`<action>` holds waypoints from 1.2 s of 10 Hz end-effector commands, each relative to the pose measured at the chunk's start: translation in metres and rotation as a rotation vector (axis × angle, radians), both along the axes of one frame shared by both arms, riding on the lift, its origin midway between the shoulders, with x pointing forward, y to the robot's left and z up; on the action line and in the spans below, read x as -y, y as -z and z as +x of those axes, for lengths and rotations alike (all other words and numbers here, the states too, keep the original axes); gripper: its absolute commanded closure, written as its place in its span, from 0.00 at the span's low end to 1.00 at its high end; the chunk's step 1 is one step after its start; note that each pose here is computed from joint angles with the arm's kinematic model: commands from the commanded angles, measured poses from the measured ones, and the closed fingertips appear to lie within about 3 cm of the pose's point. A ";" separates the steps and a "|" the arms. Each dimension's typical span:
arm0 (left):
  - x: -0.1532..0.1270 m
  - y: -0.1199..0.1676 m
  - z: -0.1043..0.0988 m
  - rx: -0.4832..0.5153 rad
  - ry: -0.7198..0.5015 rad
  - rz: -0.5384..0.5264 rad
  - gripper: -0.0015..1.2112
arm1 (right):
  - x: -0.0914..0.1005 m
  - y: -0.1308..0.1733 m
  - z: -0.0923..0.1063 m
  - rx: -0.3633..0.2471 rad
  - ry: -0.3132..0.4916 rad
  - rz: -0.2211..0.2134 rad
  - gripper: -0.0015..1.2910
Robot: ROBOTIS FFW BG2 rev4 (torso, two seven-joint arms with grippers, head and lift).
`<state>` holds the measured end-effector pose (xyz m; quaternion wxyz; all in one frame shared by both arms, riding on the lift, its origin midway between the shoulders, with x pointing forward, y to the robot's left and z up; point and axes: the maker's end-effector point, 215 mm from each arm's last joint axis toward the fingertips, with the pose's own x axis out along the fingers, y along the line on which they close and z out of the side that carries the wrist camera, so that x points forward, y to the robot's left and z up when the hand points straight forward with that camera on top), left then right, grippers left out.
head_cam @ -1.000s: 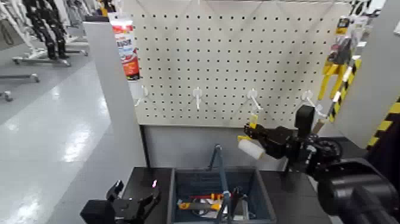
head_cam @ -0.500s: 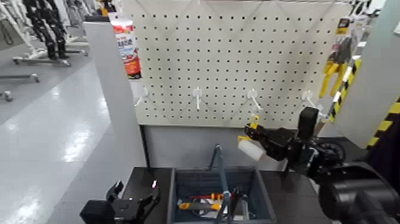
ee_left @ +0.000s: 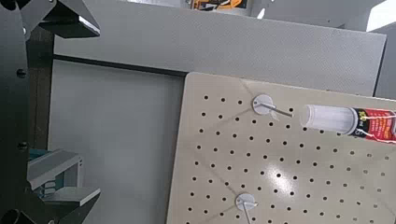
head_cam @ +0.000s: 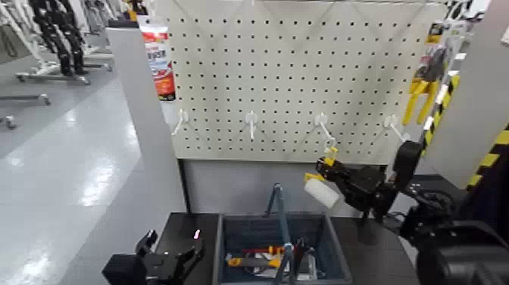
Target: Put the yellow roller into the crate.
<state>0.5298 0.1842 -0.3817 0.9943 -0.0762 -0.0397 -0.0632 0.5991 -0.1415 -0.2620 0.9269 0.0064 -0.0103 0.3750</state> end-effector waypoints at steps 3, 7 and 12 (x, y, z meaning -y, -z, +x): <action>0.000 0.001 0.000 -0.002 0.004 0.003 0.09 | 0.019 -0.012 -0.034 -0.005 0.054 0.076 0.99; 0.002 0.000 0.000 0.000 0.005 0.000 0.09 | 0.017 0.023 -0.047 -0.104 0.056 0.178 0.99; 0.002 0.001 0.000 -0.003 0.004 -0.001 0.09 | -0.017 0.084 -0.052 -0.260 0.001 0.281 0.99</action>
